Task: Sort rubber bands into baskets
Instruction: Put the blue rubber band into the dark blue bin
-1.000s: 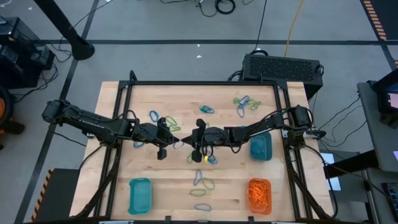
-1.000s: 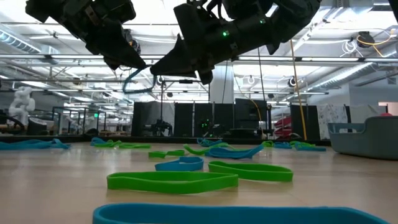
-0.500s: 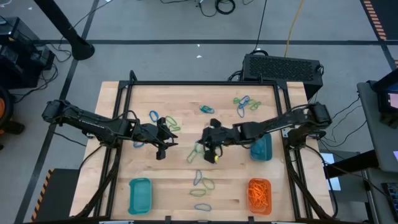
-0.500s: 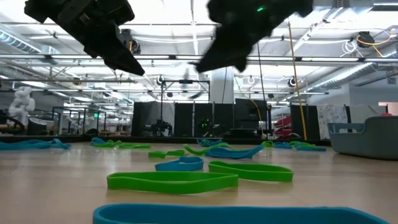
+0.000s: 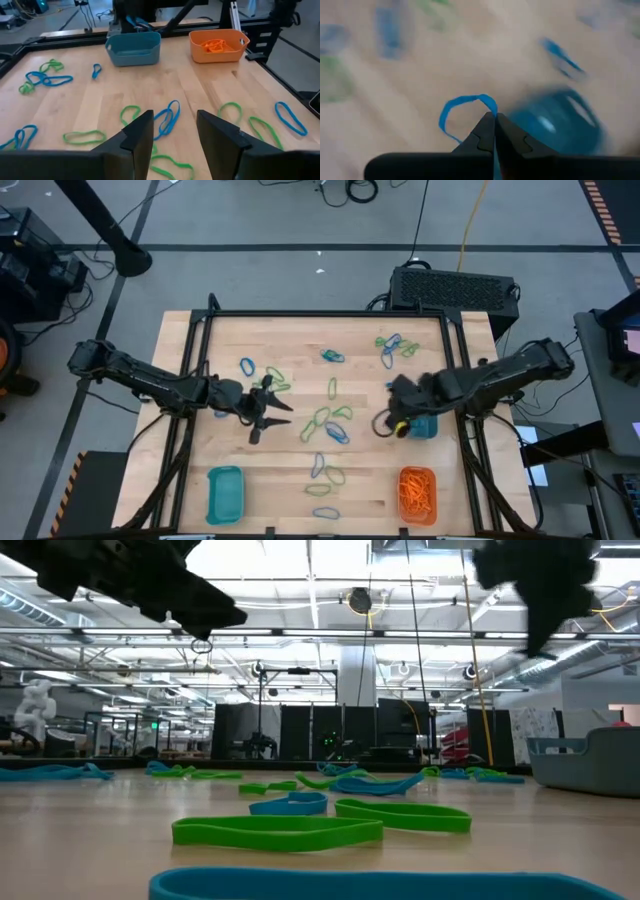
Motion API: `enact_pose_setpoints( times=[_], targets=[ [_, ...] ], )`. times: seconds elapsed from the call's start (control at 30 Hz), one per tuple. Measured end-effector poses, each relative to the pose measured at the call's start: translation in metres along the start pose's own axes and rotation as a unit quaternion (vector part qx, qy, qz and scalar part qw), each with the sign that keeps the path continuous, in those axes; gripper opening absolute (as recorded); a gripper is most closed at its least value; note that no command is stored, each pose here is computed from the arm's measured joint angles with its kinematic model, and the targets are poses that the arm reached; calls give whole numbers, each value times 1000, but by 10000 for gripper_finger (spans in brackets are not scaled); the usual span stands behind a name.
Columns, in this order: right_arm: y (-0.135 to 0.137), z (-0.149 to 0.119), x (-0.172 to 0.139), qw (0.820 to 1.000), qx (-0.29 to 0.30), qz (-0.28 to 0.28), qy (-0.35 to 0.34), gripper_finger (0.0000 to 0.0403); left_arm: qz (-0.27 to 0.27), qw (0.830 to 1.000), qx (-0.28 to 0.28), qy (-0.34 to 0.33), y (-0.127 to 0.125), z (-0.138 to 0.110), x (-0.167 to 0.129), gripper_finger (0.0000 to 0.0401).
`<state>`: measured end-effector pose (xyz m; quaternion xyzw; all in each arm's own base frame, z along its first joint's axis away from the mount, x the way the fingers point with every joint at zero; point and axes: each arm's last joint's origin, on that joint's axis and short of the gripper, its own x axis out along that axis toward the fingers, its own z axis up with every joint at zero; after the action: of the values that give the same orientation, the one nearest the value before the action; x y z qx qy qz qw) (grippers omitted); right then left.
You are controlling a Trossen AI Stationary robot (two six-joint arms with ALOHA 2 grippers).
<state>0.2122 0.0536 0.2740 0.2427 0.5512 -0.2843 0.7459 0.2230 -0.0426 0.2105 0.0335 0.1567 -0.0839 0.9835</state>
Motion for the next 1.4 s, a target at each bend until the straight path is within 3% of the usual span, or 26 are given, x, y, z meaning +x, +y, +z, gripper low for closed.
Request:
enact_pose_setpoints(
  times=[0.1, 0.2, 0.47, 0.77, 1.23, 1.4],
  targets=[
    [-17, -12, -3, 993, 51, -100, 19, 0, 0, 1000, 0, -1, 0, 0, 0, 157],
    [-25, -15, 4, 987, 77, -139, 24, 0, 0, 1000, 0, -3, 0, 0, 0, 157],
    [-36, -28, 47, 982, 92, -141, 84, 0, 9, 1000, 5, 4, 1, -1, 0, 157],
    [-38, -33, 55, 979, 103, -143, 99, 10, 49, 998, 12, 37, 8, -7, -1, 157],
    [-38, -35, 55, 975, 128, -138, 120, 91, 45, 998, 1, 44, 8, -8, -1, 157],
    [-32, -30, 50, 981, 106, -105, 124, 119, 37, 998, 1, 51, 7, -10, -1, 157]
  ],
)
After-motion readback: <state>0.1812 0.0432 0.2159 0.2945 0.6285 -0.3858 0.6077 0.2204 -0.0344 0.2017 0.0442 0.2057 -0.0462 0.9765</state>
